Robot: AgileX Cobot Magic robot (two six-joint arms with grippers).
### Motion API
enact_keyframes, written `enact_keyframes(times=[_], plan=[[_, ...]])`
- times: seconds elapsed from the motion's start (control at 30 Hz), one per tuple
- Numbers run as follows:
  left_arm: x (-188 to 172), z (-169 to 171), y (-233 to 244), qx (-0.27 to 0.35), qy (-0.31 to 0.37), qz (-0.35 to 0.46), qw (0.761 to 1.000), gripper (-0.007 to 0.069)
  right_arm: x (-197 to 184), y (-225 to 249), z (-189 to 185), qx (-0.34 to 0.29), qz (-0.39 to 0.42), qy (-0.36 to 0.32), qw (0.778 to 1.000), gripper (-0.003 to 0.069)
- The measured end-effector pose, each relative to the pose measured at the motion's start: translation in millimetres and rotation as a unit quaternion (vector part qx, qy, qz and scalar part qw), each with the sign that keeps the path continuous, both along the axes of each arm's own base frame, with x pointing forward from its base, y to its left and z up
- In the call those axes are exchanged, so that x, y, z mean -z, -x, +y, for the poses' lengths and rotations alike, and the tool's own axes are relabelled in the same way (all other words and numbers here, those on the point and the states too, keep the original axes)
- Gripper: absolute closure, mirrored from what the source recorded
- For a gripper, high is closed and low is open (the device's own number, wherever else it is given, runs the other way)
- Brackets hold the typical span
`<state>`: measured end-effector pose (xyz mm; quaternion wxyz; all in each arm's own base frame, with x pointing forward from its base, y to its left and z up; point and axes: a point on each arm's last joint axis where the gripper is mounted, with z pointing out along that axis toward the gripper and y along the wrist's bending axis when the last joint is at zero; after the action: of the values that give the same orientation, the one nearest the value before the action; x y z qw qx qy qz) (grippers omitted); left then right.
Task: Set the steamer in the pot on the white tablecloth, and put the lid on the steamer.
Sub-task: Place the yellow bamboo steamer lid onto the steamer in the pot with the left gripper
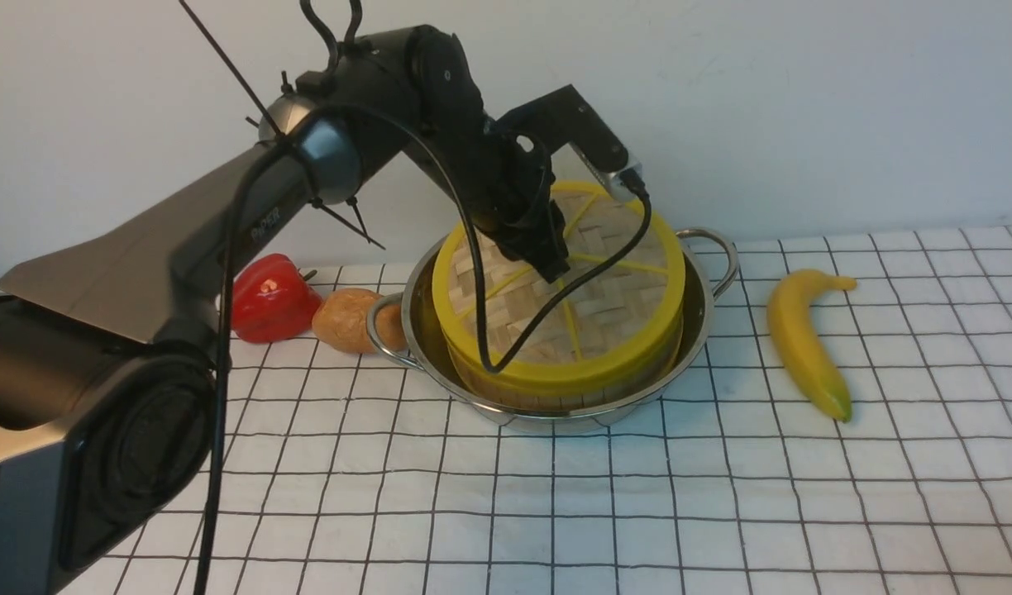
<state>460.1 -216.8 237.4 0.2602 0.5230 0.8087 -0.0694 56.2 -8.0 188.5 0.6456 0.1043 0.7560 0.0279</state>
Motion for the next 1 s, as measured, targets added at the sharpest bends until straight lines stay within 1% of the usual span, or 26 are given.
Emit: enact_keyframes(times=[0.17,0.33,0.43,0.5,0.57,0.6,0.63,0.7,0.73,0.83,0.87,0.9,0.97,1.0], plan=[[11.4,-1.6,-4.7,-0.002,0.001,0.003,1.000,0.0508,0.0,0.0,0.0,0.000,0.000,0.000,1.000,0.0419],[13.6,-3.1,-7.3,-0.005,0.007,-0.001,1.000,0.0508,0.0,0.0,0.0,0.000,0.000,0.000,1.000,0.0419],[14.4,-4.7,-9.5,-0.009,0.017,-0.009,1.000,0.0473,0.0,0.0,0.0,0.000,0.000,0.000,1.000,0.0419],[13.6,-5.1,-10.4,-0.010,0.020,-0.013,1.000,0.0426,0.0,0.0,0.0,0.000,0.000,0.000,1.000,0.0419],[12.6,-4.6,-11.2,-0.010,0.018,-0.017,1.000,0.0353,0.0,0.0,0.0,0.000,0.000,0.000,1.000,0.0419],[12.0,-4.5,-11.3,-0.009,0.017,-0.018,1.000,0.0287,0.0,0.0,0.0,0.000,0.000,0.000,1.000,0.0419],[11.9,-4.3,-11.1,-0.009,0.016,-0.016,1.000,0.0258,0.0,0.0,0.0,0.000,0.000,0.000,1.000,0.0419],[11.2,-3.5,-9.1,-0.009,0.011,-0.004,1.000,0.0153,0.0,0.0,0.0,0.000,0.000,0.000,1.000,0.0419],[11.1,-3.3,-8.6,-0.009,0.009,-0.001,1.000,0.0144,0.0,0.0,0.0,0.000,0.000,0.000,1.000,0.0419],[6.2,1.5,-2.5,-0.020,-0.015,0.029,0.999,0.0021,0.0,0.0,0.0,0.000,0.000,0.000,1.000,0.0419],[4.7,2.3,-1.6,-0.023,-0.017,0.033,0.999,0.0016,0.0,0.0,0.0,0.000,0.000,0.000,1.000,0.0419],[-5.2,5.0,1.8,-0.030,-0.024,0.037,0.999,-0.0011,0.0,0.0,0.0,0.000,0.000,0.000,1.000,0.0419],[-29.5,8.7,7.4,-0.048,-0.019,0.031,0.998,-0.0017,0.0,0.0,0.0,0.000,0.000,0.000,1.000,0.0419],[-33.3,9.1,8.3,-0.050,-0.018,0.030,0.998,-0.0016,0.0,0.0,0.0,0.000,0.000,0.000,1.000,0.0419]])
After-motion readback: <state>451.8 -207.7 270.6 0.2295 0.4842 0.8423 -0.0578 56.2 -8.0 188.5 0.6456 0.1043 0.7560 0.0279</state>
